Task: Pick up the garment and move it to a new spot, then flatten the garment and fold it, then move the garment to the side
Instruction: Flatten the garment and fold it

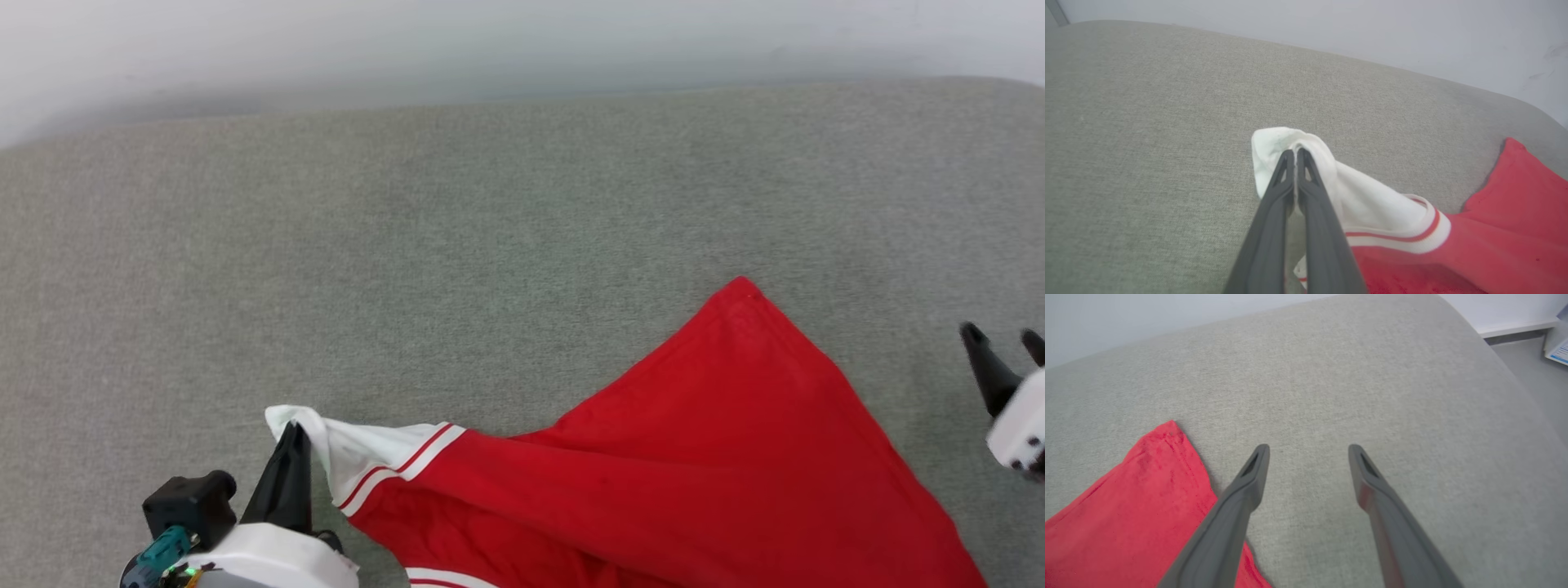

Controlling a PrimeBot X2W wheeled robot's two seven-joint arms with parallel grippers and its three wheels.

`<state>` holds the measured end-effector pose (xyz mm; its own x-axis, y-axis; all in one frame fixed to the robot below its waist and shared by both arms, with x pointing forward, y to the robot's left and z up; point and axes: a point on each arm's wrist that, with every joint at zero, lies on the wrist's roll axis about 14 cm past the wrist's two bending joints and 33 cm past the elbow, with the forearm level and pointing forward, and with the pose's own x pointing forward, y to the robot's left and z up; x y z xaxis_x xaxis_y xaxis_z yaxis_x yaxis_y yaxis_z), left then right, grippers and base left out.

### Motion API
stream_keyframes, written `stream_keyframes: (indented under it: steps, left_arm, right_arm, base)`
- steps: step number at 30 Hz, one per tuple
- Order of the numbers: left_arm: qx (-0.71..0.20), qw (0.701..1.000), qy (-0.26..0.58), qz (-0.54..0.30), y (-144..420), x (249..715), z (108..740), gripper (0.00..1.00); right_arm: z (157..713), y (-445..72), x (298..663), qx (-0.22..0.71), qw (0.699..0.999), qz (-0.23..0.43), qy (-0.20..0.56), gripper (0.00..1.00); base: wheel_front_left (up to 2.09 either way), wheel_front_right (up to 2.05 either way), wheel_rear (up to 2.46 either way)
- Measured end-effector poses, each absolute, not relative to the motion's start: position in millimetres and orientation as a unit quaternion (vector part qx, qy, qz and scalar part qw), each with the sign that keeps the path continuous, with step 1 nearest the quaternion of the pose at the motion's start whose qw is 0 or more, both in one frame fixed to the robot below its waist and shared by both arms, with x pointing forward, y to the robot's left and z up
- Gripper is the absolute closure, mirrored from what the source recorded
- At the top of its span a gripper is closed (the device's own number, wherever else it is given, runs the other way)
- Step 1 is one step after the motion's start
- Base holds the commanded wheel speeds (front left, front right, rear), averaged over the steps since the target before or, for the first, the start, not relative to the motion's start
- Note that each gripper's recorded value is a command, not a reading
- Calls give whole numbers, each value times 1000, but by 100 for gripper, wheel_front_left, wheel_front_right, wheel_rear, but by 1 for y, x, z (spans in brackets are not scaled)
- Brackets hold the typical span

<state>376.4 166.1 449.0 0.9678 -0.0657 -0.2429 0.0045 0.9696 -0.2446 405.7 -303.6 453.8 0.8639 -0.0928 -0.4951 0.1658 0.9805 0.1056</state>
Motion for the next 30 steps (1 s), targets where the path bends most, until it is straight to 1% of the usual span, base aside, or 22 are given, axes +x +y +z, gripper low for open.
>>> stream_keyframes:
  steps: [2, 6, 11, 16, 23, 24, 25, 26, 30]
  left_arm:
    - [-124, 984, 123, -22, 162, 380, 450, 100]
    - [-125, 985, 119, -24, 161, 387, 452, 100]
    - [-129, 985, 116, -24, 159, 392, 449, 100]
    - [-135, 984, 118, -22, 160, 394, 446, 100]
    - [-140, 982, 125, -11, 164, 397, 435, 100]
    - [-140, 982, 126, -10, 165, 396, 434, 100]
    - [-139, 982, 128, -8, 166, 396, 431, 100]
    - [-139, 982, 131, -7, 167, 395, 430, 100]
    - [-139, 982, 128, -9, 167, 397, 430, 100]
  right_arm:
    - [451, -285, 425, 70, 963, -39, 257, 0]
    - [438, -242, 453, 59, 946, 32, 317, 0]
    - [413, -199, 469, 28, 898, 93, 430, 0]
    - [394, -173, 477, -8, 856, 124, 502, 0]
    - [364, -161, 477, -31, 814, 136, 564, 0]
    - [362, -160, 477, -31, 810, 137, 570, 27]
    - [360, -159, 477, -32, 807, 138, 574, 69]
    - [359, -159, 476, -33, 804, 138, 577, 100]
    - [358, -154, 471, -32, 797, 145, 585, 100]
  base:
    - [0, 0, 0]
    - [0, 0, 0]
    - [0, 0, 0]
    - [0, 0, 0]
    - [0, 0, 0]
    - [0, 0, 0]
    - [0, 0, 0]
    - [0, 0, 0]
    - [0, 0, 0]
